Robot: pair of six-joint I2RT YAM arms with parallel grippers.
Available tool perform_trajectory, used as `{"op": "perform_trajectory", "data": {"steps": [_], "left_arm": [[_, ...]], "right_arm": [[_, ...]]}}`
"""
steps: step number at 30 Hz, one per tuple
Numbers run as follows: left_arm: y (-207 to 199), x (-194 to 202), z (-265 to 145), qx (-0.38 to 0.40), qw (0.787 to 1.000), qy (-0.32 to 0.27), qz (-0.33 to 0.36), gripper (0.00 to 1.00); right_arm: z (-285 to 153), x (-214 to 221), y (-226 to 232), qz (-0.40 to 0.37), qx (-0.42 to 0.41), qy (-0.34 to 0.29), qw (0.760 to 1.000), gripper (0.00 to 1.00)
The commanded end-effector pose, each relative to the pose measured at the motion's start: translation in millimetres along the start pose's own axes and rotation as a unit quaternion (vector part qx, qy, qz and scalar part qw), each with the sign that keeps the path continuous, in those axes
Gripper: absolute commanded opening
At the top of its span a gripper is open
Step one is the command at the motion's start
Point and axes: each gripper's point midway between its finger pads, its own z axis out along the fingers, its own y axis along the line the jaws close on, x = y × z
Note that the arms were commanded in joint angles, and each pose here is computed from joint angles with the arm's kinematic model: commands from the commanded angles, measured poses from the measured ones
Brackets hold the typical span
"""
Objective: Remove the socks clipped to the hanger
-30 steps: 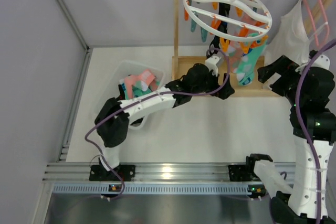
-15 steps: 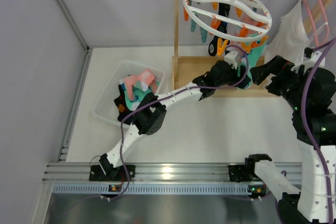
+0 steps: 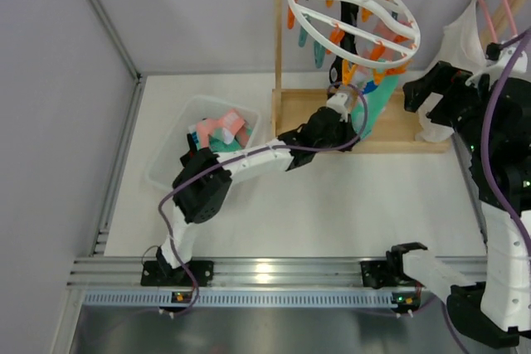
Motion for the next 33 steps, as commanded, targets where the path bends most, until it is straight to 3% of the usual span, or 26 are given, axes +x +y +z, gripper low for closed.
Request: {"op": "perform_trajectory", "data": {"steps": [1, 2, 11, 19, 25, 33], "left_arm": [[-36, -52, -59, 0.052, 0.997, -0.045, -0.022, 0.0], [-39, -67, -76, 0.063, 0.996, -0.055, -0.026, 0.0], [-25, -61, -157, 0.135, 0.987, 0.003, -0.082, 0.0], [-6, -56, -191, 0.161, 0.975, 0.041, -0.151, 0.0], [-1, -64, -213, 0.167, 0.971, 0.036, -0.165, 0.0], [-3, -67, -221, 0.169, 0.971, 0.037, -0.166, 0.0]], "right_arm": [[12, -3, 21, -0.04, -0.049, 0.03, 0.998, 0.99], [18, -1, 27, -0.04, -0.064, 0.041, 0.996, 0.99], [22, 6, 59, -0.054, -0.17, 0.046, 0.983, 0.95], [17, 10, 75, -0.005, -0.217, 0.043, 0.975, 0.93], [26, 3, 102, 0.058, -0.287, 0.014, 0.956, 0.82], [46, -6, 136, 0.027, -0.295, -0.008, 0.955, 0.74]]}}
